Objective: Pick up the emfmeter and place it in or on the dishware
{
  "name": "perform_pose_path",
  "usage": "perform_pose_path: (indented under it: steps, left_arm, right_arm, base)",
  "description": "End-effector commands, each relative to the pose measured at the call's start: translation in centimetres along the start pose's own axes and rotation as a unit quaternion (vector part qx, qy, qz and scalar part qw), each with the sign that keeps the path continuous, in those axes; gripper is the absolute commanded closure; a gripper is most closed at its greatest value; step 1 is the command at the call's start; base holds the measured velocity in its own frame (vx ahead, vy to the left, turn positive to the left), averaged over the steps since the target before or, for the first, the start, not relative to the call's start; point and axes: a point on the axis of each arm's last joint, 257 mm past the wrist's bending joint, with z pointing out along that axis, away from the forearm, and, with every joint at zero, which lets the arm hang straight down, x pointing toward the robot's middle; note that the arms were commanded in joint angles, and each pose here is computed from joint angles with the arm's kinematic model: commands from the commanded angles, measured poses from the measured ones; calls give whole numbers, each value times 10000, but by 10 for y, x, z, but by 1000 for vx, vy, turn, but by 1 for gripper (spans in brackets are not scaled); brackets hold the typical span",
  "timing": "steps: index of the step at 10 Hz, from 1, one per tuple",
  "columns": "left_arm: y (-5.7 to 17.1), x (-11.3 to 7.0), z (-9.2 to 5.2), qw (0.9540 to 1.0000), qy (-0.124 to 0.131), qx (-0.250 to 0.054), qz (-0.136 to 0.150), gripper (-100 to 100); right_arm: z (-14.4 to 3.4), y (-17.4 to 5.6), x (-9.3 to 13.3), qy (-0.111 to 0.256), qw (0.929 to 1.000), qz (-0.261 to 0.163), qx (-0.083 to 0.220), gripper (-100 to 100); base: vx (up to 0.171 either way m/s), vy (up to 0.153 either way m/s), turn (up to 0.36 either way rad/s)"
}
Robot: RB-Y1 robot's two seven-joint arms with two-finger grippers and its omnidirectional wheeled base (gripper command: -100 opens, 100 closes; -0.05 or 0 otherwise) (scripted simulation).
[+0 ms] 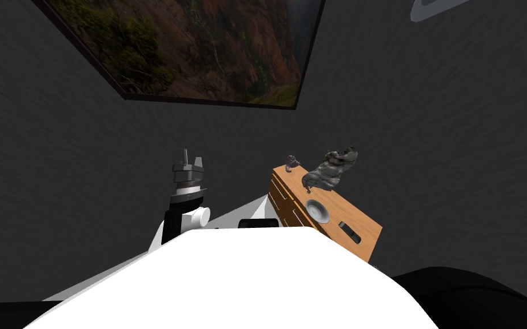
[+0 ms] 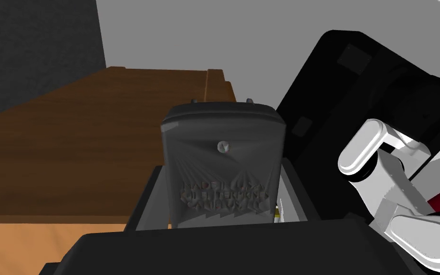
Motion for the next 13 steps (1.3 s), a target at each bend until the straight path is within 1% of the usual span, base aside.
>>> perform_pose_path:
  steps: [1,4,6,8,9,10,13]
  left_arm:
    - [0,0,0,10000,0,0,0,0]
    - [0,0,0,10000,0,0,0,0]
    - [0,0,0,10000,0,0,0,0]
    - [0,0,0,10000,0,0,0,0]
    - [0,0,0,10000,0,0,0,0]
    - [0,0,0,10000,0,0,0,0]
    - [0,0,0,10000,-1,0,0,0]
  right_arm:
    - [-9,10,22,166,9994,246,-163,100]
    - [-16,22,38,304,9978,460,-368,100]
    - [-21,40,49,382,9951,639,-649,100]
    - [-21,55,47,337,9928,740,-875,100]
    - [-21,58,44,288,9921,782,-937,100]
    - [-23,55,40,232,9918,825,-946,100]
    - [-33,27,27,61,9928,930,-750,100]
  base:
    - [105,65,204]
    - [128,81,142]
    - [130,40,313]
    - [133,28,263]
    - [81,28,219]
    - [54,36,138]
    - [42,93,69]
